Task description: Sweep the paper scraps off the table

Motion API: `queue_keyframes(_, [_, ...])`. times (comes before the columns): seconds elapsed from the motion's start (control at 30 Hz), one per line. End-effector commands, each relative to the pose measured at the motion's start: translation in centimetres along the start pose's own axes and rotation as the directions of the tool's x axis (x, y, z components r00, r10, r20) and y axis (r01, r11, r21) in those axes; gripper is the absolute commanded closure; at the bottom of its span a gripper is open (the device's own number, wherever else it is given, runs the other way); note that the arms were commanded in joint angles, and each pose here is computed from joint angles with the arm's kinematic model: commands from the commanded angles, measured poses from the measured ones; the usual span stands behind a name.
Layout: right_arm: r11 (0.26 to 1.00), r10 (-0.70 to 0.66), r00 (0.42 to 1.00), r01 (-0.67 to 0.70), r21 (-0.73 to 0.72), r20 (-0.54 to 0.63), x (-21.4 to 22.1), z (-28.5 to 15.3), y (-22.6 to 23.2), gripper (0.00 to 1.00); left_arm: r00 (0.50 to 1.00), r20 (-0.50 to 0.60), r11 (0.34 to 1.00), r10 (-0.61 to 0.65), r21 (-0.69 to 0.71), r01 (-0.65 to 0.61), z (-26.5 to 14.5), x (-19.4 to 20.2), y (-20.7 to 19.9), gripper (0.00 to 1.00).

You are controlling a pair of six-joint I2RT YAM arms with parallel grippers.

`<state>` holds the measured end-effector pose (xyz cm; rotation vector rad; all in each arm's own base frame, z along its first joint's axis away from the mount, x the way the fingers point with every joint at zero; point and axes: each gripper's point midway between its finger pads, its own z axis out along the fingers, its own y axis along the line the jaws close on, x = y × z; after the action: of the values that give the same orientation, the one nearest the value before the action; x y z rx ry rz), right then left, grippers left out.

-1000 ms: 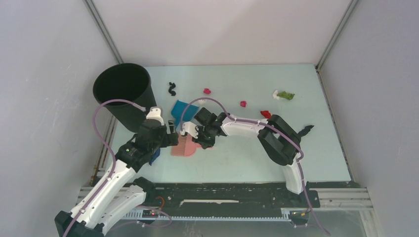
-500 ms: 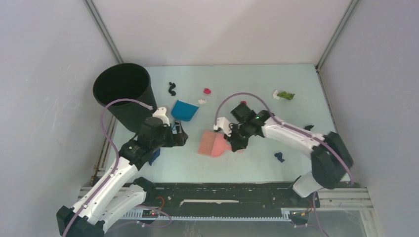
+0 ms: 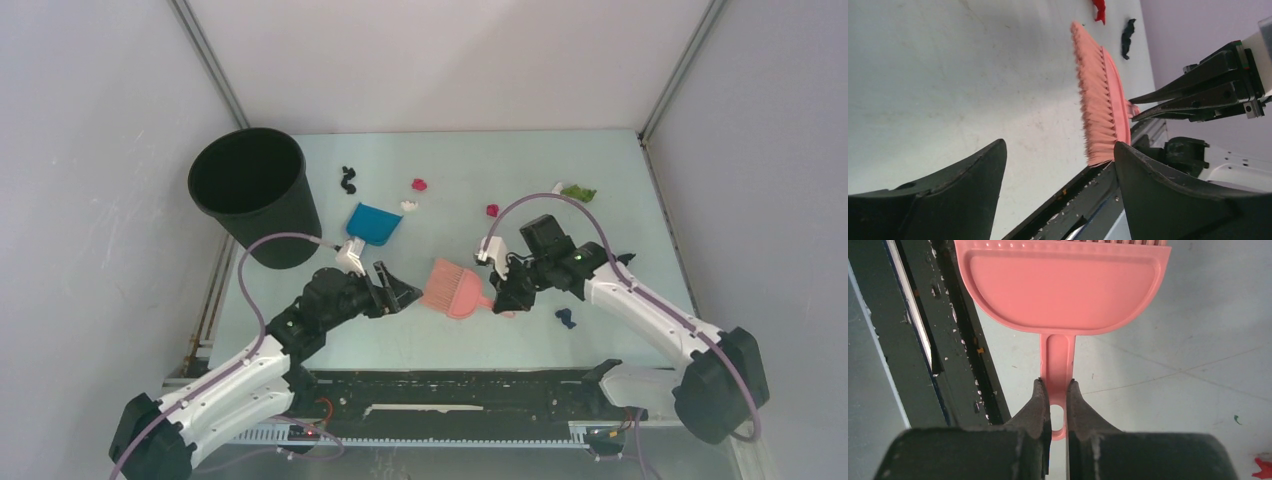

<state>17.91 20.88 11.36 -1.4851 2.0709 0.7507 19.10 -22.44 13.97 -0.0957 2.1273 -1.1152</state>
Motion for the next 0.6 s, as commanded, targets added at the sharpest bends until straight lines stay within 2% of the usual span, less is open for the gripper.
queue_keyframes(0.0, [1.000,-0.031,0.993,0.031,-0.001,0.115,-1.7,-1.1,0.5,1.00,0.999,0.009,0.979,-0.041,0.202,0.039,0.0,-0.8,-4.9,0.16])
queue_keyframes(0.13, [1.000,-0.030,0.992,0.030,0.000,0.123,-1.5,-0.9,0.2,1.00,0.996,-0.090,0.977,-0.017,0.210,0.035,1.4,0.9,-6.1,0.18])
queue_keyframes(0.4, [0.999,-0.031,0.992,0.032,-0.005,0.125,-1.4,-0.6,0.0,1.00,0.978,-0.201,0.943,-0.060,0.309,0.121,3.3,2.8,-8.6,0.32])
queue_keyframes(0.43, [0.999,-0.032,0.991,0.033,-0.006,0.126,-1.4,-0.5,0.1,1.00,0.975,-0.217,0.941,-0.057,0.315,0.125,3.5,3.1,-8.7,0.36])
queue_keyframes(0.57, [0.999,-0.039,0.992,0.039,0.000,0.121,-1.1,-0.3,-0.1,1.00,0.966,-0.246,0.928,-0.083,0.334,0.165,4.0,3.7,-9.1,0.62])
